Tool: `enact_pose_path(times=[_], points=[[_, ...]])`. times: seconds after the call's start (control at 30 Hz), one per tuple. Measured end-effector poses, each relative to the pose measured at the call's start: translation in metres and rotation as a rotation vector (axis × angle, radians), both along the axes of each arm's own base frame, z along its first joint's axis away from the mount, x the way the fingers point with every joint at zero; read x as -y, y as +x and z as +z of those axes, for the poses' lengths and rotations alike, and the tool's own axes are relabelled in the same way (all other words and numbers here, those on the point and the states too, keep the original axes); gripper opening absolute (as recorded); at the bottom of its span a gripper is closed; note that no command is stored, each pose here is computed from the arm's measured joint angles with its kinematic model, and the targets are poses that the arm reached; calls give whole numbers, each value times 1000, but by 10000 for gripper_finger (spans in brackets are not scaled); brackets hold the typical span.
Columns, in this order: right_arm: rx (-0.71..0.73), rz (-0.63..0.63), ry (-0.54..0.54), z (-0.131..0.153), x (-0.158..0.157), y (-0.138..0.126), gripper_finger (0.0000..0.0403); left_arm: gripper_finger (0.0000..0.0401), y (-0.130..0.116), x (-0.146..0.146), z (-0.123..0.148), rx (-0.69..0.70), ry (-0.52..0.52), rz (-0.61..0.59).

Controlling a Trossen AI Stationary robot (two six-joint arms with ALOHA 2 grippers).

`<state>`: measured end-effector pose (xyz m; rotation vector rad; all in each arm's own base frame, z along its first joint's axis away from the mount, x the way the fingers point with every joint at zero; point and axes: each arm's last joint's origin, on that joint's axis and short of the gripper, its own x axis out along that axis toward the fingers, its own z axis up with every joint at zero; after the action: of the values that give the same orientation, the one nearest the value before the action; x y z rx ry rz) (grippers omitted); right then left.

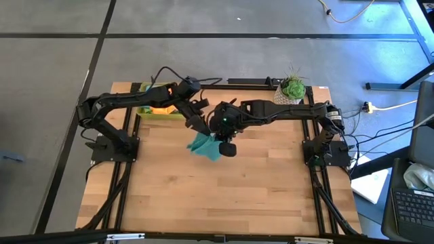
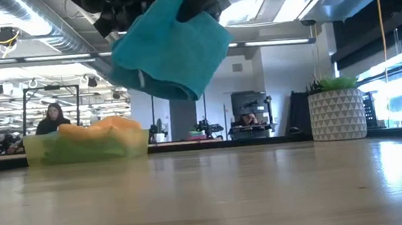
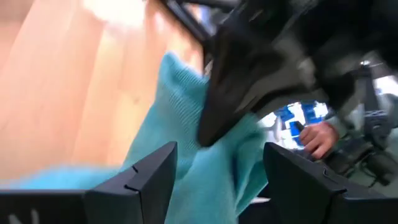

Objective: Fold microfiber towels
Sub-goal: Put the folded blue towel into the yellow bin

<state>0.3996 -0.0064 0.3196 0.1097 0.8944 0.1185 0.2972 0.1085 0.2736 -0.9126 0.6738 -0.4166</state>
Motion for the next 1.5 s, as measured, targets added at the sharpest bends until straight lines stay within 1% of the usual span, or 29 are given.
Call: enact_pose_path(times=[0.1,0.2,0.33,0.63,0.77,0.9,1.17,1.33,1.5], points=[[0,10,4,0,0,0,6,231,4,-1,6,58,-14,1],[0,31,8,-1,-1,0,6,231,7,-3,11,113,-6,-5],[1,42,15,-1,-1,0,6,231,8,-4,14,141,7,-2],[-16,-34,67,-1,11,-1,6,231,16,18,13,126,34,-20],[-17,-45,70,-1,13,-1,6,231,19,25,10,103,98,19],[-30,-57,62,-2,14,-2,6,231,18,28,6,91,170,20],[-45,-75,78,-3,15,-3,6,231,13,37,-3,72,274,-81],[-47,-73,80,-3,15,-3,6,225,13,38,-4,66,281,-87],[-51,-70,81,-3,15,-3,6,194,12,34,-4,50,271,-60]])
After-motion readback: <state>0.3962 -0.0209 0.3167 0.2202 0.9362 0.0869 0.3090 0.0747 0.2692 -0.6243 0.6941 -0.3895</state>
